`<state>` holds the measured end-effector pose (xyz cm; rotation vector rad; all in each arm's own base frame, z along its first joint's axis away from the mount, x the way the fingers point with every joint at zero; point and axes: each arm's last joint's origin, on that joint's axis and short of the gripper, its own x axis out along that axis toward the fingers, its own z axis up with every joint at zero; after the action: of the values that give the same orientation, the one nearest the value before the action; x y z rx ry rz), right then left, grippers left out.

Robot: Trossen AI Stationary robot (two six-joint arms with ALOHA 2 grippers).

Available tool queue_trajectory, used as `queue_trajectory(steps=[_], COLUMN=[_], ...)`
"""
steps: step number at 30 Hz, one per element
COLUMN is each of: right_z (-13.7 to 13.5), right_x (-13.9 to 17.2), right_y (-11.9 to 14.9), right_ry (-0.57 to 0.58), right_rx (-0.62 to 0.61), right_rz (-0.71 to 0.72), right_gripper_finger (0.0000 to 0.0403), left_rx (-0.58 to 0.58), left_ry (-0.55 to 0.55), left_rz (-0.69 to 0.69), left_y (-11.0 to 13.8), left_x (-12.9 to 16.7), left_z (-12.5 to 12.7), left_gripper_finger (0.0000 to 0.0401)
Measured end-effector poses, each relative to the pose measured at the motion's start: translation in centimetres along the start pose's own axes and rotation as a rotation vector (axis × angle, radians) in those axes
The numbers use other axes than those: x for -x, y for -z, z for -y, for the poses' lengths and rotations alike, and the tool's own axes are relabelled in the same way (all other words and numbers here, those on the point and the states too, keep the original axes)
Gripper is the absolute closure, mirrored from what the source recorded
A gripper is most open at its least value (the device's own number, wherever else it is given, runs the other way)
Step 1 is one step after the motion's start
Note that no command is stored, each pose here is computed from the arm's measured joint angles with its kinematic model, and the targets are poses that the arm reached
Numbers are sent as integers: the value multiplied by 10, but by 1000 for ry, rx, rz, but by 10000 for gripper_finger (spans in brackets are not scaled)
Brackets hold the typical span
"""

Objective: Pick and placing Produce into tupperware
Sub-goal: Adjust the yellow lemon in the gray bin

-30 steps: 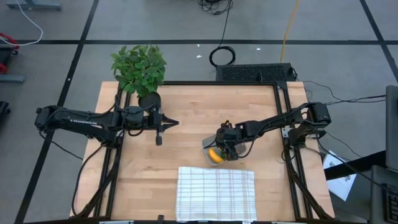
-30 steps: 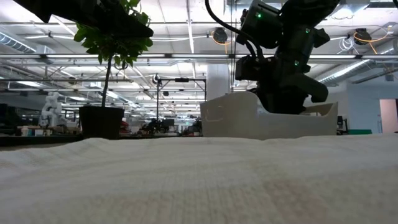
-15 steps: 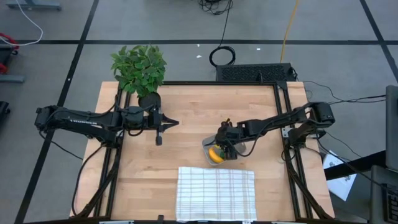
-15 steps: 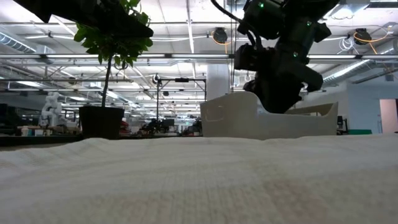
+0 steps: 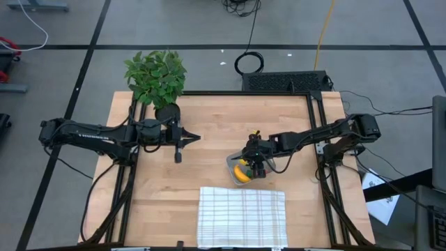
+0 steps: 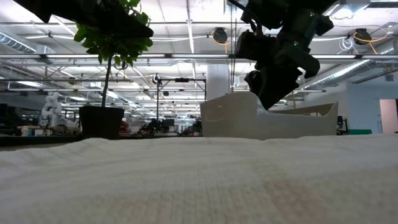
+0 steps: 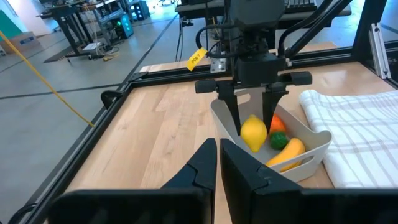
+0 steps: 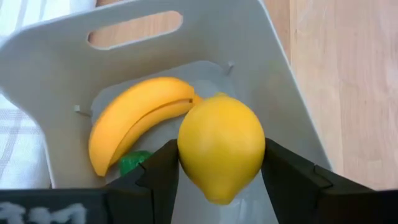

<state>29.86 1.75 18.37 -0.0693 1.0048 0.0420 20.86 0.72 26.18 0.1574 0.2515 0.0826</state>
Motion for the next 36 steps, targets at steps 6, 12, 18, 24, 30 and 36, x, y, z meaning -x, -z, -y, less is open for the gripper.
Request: queue_trajectory(steps=[6,12,18,24,30,36], right_z=[0,0,3,6,7,7], right_x=[0,11,39,69,99,123], right_y=[1,-1,-7,-10,-13,-16], right_ry=[-3,-3,3,9,16,-7], right_rx=[-7,-8,-27,-23,0,-9], right_rz=[-6,18,118,223,360,489], right_gripper_finger=[214,213,214,212,214,214], left_rx=[0,0,0,0,0,1], left_ry=[0,0,0,0,-1,-1], left_rz=[0,0,1,1,1,1], left_y=[0,0,0,0,0,0], left_x=[0,0,0,0,0,0], left_z=[0,0,0,0,0,0], left_gripper_finger=[375,375,375,375,375,375])
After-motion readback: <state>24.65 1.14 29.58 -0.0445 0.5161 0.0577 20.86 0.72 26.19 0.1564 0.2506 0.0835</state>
